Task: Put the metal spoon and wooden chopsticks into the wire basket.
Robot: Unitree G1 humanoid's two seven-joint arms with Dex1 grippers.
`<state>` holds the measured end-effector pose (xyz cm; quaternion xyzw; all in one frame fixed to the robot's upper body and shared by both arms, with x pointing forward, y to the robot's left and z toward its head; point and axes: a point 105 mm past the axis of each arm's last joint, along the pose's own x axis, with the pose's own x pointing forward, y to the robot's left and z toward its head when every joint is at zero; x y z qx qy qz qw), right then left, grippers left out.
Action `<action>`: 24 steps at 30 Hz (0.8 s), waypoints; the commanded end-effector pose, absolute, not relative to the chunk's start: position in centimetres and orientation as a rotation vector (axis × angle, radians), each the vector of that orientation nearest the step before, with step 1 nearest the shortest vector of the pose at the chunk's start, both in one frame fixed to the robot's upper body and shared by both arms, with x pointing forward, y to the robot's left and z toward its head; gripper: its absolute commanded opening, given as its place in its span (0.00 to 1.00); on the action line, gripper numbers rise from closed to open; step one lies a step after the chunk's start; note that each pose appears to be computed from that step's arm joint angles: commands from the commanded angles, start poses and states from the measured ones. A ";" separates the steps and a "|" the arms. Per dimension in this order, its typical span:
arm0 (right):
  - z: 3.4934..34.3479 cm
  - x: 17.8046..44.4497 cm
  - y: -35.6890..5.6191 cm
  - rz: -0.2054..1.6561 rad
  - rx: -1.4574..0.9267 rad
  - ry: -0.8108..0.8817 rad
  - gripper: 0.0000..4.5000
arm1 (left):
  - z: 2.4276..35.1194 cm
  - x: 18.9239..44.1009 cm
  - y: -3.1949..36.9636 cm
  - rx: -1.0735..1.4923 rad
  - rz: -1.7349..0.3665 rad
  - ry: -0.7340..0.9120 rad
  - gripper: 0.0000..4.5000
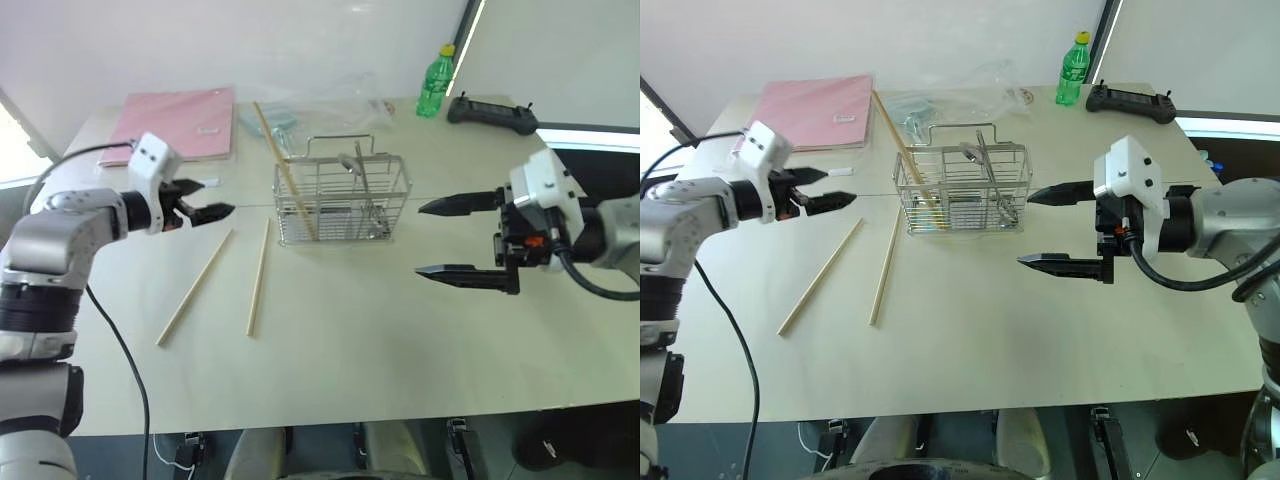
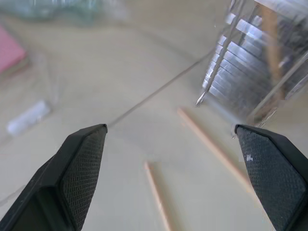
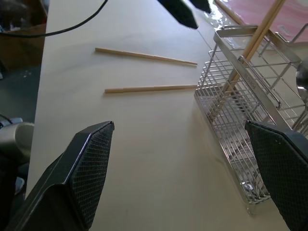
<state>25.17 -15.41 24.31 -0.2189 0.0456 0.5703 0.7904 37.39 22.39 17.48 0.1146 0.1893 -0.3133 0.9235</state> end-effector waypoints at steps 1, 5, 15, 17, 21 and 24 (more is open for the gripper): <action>25.1 24.0 -14.8 1.232 -0.496 0.045 0.99 | 16.7 38.0 22.7 0.336 -0.642 0.468 1.00; 25.1 24.0 -14.5 1.206 -0.466 0.026 0.99 | 15.5 39.3 23.2 0.404 -0.617 0.603 1.00; 25.2 24.4 -13.7 1.098 -0.405 -0.061 0.99 | 15.4 42.0 23.9 0.525 -0.554 0.816 1.00; 25.2 24.4 -13.8 1.082 -0.398 -0.068 0.99 | 15.7 42.0 22.9 0.489 -0.603 0.807 1.00; 25.2 24.4 -14.0 1.040 -0.382 -0.081 0.99 | 15.9 42.0 21.9 0.522 -0.647 0.846 1.00; 25.4 24.6 -14.0 1.012 -0.367 -0.098 0.99 | 15.4 41.9 22.0 0.541 -0.638 0.869 1.00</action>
